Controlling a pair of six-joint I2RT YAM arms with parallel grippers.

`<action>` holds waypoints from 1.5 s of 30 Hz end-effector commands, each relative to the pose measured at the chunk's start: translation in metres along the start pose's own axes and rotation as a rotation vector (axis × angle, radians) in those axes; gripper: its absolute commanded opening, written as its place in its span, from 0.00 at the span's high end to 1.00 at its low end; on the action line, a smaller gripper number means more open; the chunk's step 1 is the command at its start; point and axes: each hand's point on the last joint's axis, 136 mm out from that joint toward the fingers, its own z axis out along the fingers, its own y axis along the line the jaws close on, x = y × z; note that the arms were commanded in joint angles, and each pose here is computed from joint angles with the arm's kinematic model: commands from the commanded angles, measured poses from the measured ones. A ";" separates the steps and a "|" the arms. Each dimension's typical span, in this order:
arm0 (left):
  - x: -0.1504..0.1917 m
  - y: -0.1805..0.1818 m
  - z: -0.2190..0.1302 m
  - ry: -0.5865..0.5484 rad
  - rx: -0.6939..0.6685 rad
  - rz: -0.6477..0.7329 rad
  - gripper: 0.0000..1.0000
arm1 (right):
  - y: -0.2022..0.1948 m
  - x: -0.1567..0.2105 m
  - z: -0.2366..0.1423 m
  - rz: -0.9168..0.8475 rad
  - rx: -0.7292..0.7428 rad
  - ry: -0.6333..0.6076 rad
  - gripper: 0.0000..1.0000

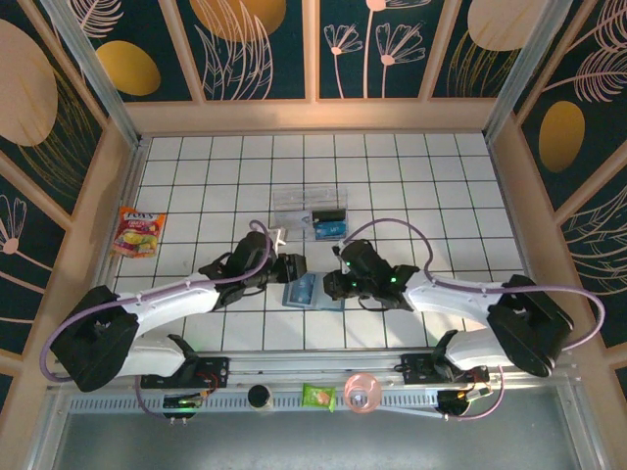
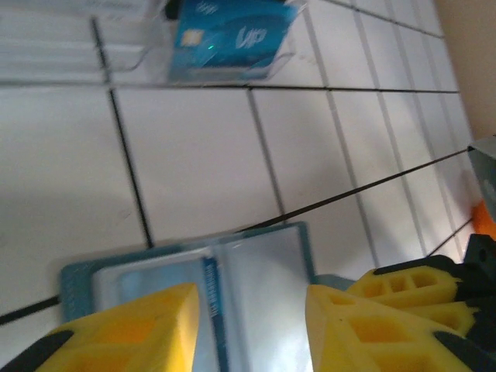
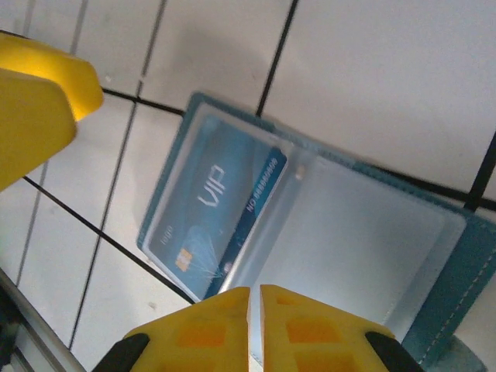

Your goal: Take the credit cards out of the card holder

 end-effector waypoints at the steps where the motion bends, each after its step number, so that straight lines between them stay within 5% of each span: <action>1: 0.008 0.019 0.001 0.005 -0.060 0.001 0.54 | -0.008 0.009 0.005 0.035 0.039 0.062 0.89; 8: 0.014 0.021 0.003 0.026 -0.054 0.019 0.51 | -0.061 0.024 0.014 0.066 0.275 0.132 0.92; 15: 0.013 0.025 -0.005 0.009 -0.073 0.058 0.59 | -0.010 -0.019 -0.006 -0.052 0.109 0.027 0.83; 19: 0.021 0.031 0.000 0.034 -0.080 0.068 0.74 | 0.025 -0.027 0.001 -0.006 -0.091 0.087 0.75; 22: 0.026 0.031 0.004 0.052 -0.061 0.065 0.75 | 0.038 -0.027 0.014 0.082 -0.187 0.149 0.70; 45: 0.075 0.069 0.012 0.205 -0.191 0.027 1.00 | 0.003 -0.013 0.041 0.365 -0.108 0.258 0.74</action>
